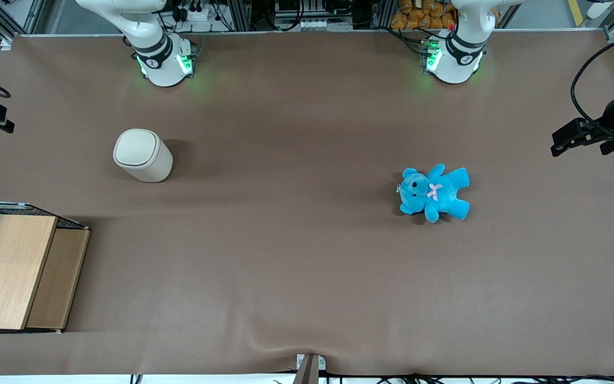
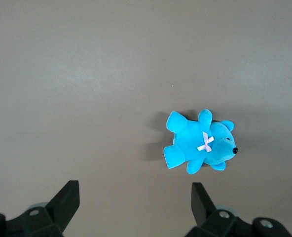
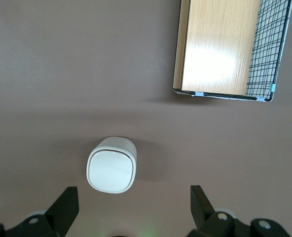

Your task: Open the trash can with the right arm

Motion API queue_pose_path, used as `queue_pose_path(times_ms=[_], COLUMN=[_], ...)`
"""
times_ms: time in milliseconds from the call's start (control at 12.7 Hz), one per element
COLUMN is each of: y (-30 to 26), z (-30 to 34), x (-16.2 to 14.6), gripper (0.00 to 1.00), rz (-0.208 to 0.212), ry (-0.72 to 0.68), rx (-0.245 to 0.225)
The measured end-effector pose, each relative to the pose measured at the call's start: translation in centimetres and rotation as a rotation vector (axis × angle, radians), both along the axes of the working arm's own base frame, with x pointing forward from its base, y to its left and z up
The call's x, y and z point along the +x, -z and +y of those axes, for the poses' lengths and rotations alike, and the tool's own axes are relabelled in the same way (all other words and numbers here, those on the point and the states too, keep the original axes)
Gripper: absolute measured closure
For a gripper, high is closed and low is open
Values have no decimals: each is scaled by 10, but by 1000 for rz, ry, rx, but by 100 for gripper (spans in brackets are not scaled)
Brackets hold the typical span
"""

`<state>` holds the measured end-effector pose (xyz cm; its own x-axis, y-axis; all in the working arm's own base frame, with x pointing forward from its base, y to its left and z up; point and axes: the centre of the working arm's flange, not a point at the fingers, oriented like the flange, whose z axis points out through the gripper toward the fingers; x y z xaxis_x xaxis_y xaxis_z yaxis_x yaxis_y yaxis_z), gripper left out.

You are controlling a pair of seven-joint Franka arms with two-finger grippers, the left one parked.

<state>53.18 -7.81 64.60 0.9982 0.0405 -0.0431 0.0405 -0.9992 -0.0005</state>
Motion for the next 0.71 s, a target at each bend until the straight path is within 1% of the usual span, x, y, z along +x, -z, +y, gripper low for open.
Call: queue_pose_path(times_ms=[707], y=[0], z=[10], x=[1], gripper=[0], rz=[0], ry=[-17], rx=[0])
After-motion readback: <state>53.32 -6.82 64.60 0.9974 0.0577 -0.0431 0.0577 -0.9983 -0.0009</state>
